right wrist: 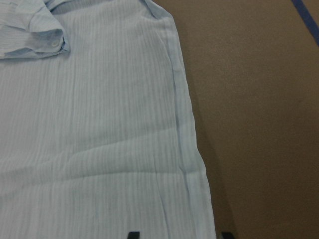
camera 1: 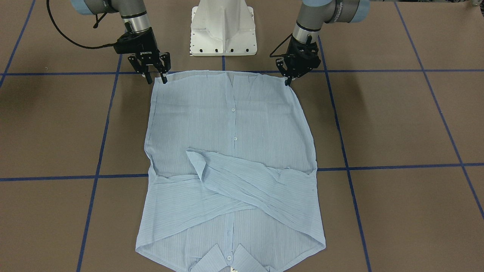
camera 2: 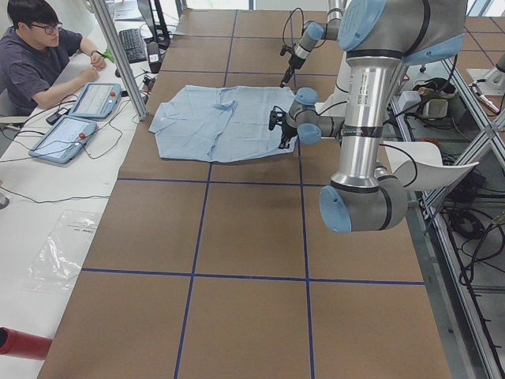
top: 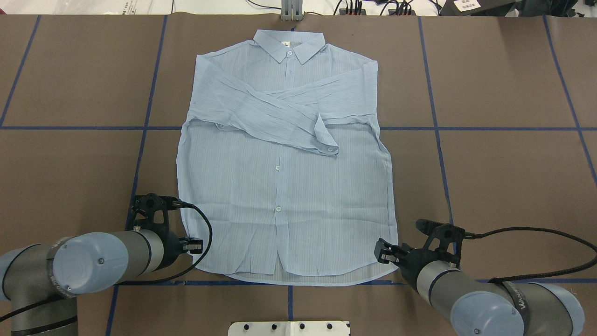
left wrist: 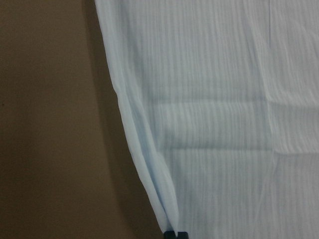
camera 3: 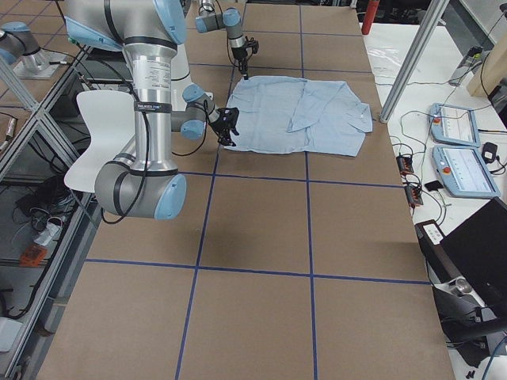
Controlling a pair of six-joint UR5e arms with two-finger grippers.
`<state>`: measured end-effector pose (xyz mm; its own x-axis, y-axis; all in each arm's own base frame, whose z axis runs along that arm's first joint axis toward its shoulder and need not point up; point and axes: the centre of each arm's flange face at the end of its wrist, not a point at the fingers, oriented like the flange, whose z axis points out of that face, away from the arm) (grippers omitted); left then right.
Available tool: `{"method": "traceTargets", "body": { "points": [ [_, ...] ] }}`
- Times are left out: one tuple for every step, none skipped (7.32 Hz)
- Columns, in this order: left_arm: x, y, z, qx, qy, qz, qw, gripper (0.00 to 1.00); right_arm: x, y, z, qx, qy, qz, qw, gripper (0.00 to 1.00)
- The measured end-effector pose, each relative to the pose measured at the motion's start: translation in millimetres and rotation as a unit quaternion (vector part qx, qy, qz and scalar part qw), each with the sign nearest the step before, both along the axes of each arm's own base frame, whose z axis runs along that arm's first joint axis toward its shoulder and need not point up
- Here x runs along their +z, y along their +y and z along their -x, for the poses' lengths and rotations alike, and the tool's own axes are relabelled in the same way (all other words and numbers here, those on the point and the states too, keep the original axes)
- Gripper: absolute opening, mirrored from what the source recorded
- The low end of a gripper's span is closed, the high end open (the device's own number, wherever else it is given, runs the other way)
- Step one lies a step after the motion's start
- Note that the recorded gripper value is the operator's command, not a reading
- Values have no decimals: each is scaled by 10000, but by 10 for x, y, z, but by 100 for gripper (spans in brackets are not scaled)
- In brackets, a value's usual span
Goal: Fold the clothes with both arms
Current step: 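Grasp the hem corners with both grippers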
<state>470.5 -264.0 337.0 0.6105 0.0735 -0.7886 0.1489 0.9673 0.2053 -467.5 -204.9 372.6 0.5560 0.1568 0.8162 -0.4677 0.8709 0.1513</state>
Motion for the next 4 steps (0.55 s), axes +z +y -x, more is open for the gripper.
{"method": "traceTargets", "body": {
  "points": [
    [-5, 0, -4, 0, 3, -6, 10000, 0, 46, 25, 29, -7, 191, -11, 9998, 62],
    [-7, -2, -5, -6, 3, -14, 10000, 0, 79, 62, 53, -35, 305, -18, 9995, 58],
    [-9, -6, -5, -15, 1, -24, 10000, 0, 99, 102, 75, -69, 360, -24, 9993, 55],
    [-10, -9, -4, -21, 1, -28, 10000, 0, 106, 137, 91, -102, 381, -27, 9992, 53]
  ]
}}
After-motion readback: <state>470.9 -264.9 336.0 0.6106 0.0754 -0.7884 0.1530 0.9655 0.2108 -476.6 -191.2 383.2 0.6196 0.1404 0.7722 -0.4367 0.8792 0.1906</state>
